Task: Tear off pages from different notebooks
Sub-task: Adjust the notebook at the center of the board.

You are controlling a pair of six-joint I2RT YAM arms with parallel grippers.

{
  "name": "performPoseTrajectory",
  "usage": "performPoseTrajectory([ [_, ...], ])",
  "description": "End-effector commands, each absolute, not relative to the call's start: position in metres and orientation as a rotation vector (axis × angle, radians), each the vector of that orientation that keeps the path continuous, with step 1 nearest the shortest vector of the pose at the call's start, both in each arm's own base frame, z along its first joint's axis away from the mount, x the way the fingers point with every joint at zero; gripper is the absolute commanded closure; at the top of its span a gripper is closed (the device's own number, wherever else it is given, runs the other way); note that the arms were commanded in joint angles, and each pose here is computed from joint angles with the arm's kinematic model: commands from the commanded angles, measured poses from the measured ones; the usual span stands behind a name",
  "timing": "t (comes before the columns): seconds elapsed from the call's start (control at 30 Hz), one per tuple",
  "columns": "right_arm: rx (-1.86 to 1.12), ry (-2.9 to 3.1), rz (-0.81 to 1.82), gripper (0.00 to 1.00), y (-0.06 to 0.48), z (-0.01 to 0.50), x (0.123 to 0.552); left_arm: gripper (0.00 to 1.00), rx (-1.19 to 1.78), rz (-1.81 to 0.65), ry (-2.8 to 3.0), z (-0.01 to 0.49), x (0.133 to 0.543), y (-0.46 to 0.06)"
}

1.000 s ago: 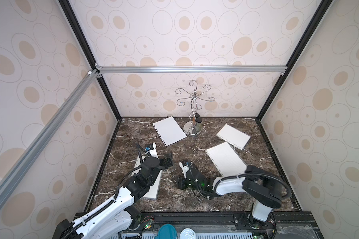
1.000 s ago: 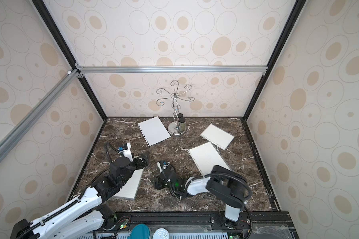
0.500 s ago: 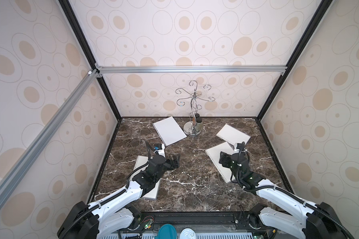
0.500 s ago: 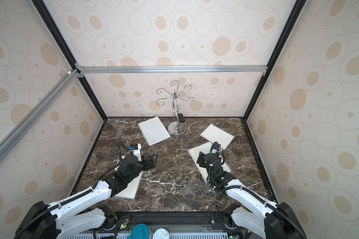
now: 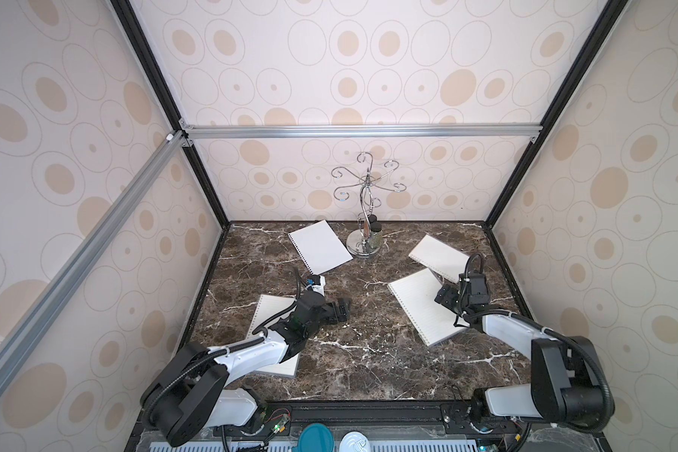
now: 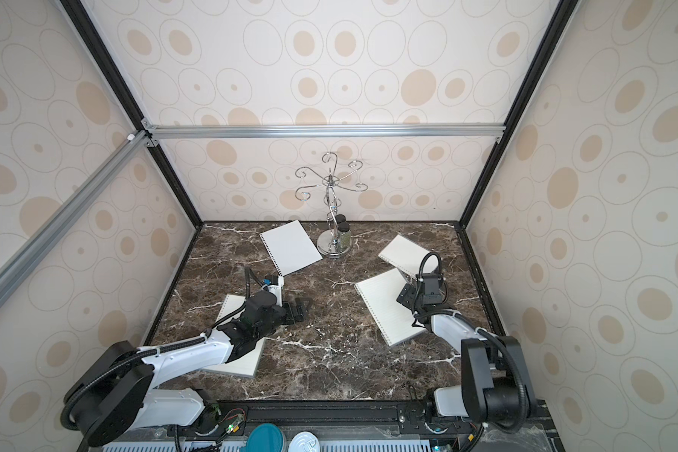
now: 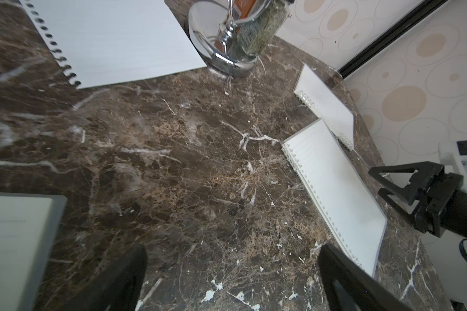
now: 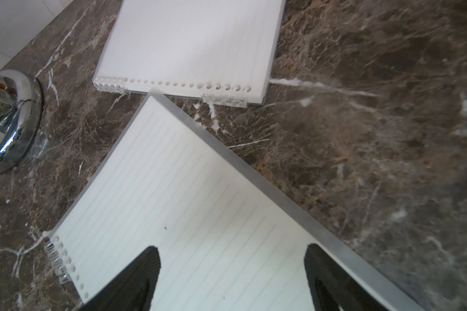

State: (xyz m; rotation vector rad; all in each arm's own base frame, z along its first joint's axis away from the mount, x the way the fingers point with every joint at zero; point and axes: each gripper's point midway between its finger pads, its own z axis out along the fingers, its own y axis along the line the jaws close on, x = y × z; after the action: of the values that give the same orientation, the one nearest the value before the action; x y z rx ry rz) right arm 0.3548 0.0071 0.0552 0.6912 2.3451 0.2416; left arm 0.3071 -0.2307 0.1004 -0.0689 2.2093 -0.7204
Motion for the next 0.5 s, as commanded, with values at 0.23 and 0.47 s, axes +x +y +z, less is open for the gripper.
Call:
performPoseTrajectory([
  [0.23,0.823,2.373,0.328,0.11,-0.018,0.051,0.376,0.03,-0.022,-0.848,2.238,0.108,0.318,-0.294],
  [0.47,0.871,2.511,0.497,0.16,0.000,0.025,0.383,0.04,-0.010,-0.849,2.298,0.095,0.318,-0.315],
])
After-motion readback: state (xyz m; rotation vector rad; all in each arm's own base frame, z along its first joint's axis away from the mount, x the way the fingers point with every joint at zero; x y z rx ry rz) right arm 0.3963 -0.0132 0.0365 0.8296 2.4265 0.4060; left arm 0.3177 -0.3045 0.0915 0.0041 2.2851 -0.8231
